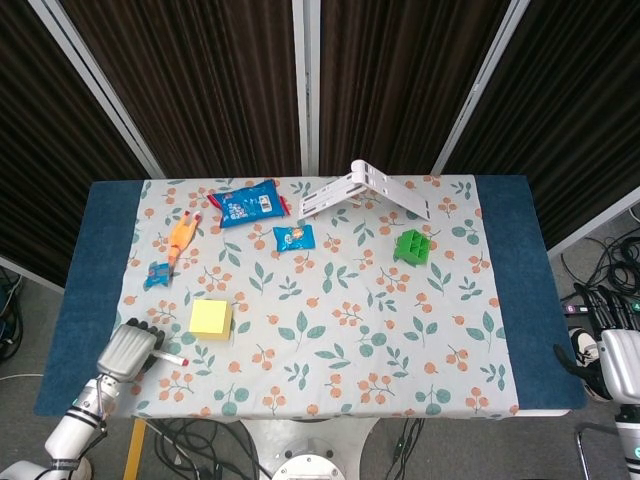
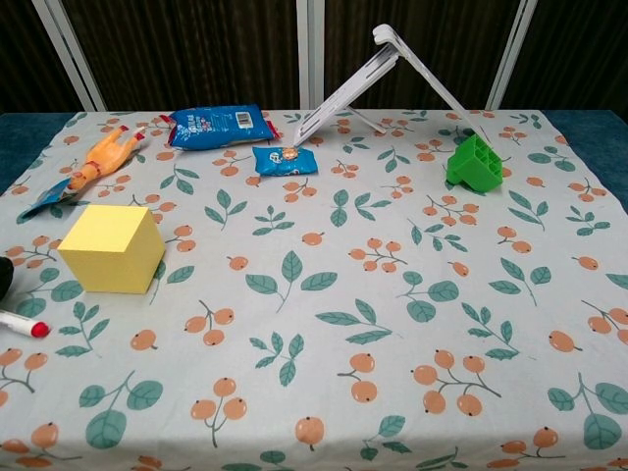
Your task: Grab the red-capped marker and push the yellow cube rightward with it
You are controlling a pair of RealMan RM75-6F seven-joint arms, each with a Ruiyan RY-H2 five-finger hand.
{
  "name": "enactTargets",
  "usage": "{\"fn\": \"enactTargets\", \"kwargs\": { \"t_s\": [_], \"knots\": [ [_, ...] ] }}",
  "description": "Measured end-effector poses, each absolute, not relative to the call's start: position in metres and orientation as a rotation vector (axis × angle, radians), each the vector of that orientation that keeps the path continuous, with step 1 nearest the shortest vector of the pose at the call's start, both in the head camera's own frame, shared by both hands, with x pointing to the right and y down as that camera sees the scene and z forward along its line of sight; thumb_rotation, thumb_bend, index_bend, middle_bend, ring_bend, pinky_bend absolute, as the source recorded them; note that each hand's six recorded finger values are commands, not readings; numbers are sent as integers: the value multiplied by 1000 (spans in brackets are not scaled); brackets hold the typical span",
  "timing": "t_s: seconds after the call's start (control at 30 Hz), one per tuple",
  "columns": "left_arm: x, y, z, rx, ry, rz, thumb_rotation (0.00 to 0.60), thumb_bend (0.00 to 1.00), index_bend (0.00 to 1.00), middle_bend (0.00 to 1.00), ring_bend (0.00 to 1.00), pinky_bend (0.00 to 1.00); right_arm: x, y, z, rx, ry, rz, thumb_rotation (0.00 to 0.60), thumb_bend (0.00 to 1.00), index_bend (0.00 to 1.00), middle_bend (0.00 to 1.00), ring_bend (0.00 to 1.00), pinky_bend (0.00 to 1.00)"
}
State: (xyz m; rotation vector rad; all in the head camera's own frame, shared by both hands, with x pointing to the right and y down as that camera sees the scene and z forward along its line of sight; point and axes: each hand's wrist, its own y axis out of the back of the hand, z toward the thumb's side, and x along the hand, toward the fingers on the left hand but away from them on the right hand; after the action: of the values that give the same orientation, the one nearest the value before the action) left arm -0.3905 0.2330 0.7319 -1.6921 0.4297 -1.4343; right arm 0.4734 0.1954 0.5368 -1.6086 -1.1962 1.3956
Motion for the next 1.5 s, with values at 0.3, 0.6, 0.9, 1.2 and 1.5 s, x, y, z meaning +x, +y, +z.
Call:
{"fn": "enactTargets", "kwargs": {
  "t_s": [0.3, 0.6, 0.9, 1.2, 1.5],
  "knots": [
    [-398, 231, 728, -1747, 548, -1433, 600, 433, 682, 697, 531, 567, 473, 194, 535, -1606, -1199, 1390, 600, 174, 0, 129, 0, 0],
    [-412, 223, 718, -1792, 720, -1426, 600, 444, 685, 700, 539, 568, 472, 193, 534, -1607, -1196, 1389, 600, 173, 0, 129, 0, 0],
    [-421, 215, 712, -1783, 787, -1429, 600, 444, 685, 700, 539, 569, 471, 191, 537, -1622, -1193, 1391, 600, 173, 0, 129, 0, 0],
    [-430, 201, 717, -1756, 756, -1439, 600, 445, 685, 700, 539, 569, 469, 190, 538, -1626, -1188, 1385, 600, 173, 0, 130, 0, 0],
    [-432, 185, 729, -1716, 626, -1416, 600, 448, 684, 700, 539, 569, 469, 189, 536, -1615, -1185, 1388, 600, 174, 0, 130, 0, 0]
  ]
}}
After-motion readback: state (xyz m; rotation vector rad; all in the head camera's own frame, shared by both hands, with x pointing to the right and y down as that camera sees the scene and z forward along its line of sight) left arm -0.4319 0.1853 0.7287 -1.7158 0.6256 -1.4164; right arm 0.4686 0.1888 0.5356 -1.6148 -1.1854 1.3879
